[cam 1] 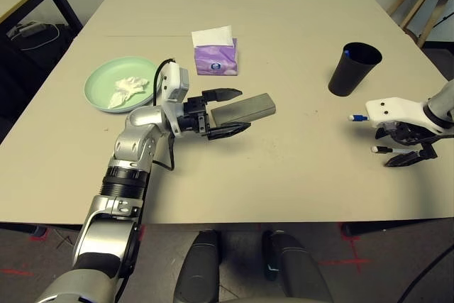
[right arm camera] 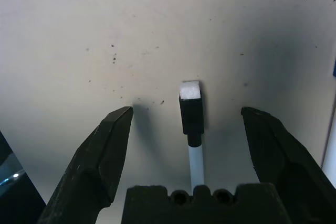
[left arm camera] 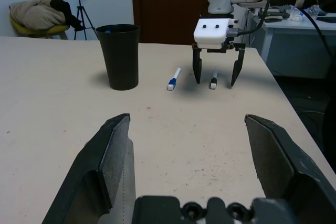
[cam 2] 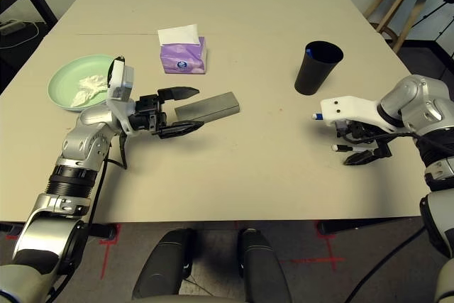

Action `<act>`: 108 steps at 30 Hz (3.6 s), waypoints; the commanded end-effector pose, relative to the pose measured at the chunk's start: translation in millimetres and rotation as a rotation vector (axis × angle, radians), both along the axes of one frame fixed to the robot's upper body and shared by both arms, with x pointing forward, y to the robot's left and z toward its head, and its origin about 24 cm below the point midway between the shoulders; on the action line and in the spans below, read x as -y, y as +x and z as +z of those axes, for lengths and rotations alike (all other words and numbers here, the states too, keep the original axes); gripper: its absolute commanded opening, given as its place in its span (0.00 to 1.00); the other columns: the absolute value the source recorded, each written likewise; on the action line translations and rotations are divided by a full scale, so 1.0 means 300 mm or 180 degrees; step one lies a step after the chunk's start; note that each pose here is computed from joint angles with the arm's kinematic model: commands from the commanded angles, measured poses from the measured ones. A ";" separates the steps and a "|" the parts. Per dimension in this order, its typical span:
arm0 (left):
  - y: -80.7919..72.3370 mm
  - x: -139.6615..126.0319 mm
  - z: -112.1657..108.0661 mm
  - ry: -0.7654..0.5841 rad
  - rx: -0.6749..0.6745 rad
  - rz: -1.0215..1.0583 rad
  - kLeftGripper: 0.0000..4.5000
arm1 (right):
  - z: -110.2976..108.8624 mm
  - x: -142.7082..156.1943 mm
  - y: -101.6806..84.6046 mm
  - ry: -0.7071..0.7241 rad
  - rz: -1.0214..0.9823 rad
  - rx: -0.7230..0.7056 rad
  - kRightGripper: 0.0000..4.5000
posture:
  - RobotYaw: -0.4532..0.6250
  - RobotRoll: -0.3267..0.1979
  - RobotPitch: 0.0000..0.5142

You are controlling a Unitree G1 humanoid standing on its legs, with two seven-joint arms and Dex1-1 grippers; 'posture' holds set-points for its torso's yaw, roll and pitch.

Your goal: Organize and tidy the items on the table.

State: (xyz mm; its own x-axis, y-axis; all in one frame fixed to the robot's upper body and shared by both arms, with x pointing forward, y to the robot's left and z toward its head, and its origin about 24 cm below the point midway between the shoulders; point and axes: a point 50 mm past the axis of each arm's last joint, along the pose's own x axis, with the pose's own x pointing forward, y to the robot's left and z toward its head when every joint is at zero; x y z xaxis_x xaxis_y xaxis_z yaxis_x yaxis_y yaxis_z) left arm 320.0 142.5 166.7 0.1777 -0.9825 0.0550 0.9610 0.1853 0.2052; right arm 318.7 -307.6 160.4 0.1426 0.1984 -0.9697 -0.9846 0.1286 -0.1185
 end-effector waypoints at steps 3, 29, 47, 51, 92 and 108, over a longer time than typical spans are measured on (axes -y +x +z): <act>-0.008 0.008 0.003 -0.0002 0.0026 -0.0020 1.00 | -0.020 0.011 -0.009 -0.0038 -0.0056 -0.0113 0.63 | 0.60 0.62 0.34; 0.003 -0.021 0.012 -0.0002 -0.0041 0.0071 1.00 | 0.224 -0.165 0.038 0.1686 -0.0076 0.0574 0.09 | 0.55 0.62 0.30; 0.011 -0.023 0.012 -0.0026 -0.0084 0.0146 1.00 | 0.309 -0.225 0.047 0.3786 -0.0606 0.1859 0.09 | 0.52 0.62 0.29; 0.010 -0.026 0.008 -0.0035 -0.0084 0.0166 1.00 | 0.323 -0.212 0.055 0.4243 -0.0805 0.2366 0.09 | 0.53 0.62 0.29; 0.020 -0.040 -0.011 -0.0045 -0.0140 0.0231 1.00 | 0.297 -0.187 0.100 0.4149 -0.2508 0.4177 0.09 | 0.49 0.62 0.30; 0.006 -0.046 -0.017 -0.0050 -0.0159 0.0252 1.00 | 0.293 -0.173 0.111 0.3968 -0.2506 0.4112 0.99 | 0.51 0.62 0.33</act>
State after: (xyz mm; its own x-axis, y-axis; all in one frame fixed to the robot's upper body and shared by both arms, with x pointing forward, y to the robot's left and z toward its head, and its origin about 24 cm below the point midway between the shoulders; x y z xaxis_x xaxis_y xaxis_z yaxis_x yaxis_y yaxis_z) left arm 324.1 155.5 158.2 0.2658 -0.9621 0.0611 0.9522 0.2720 0.1391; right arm 352.4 -252.6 248.4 0.9156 0.1136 0.3858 -0.0785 0.9913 -0.1055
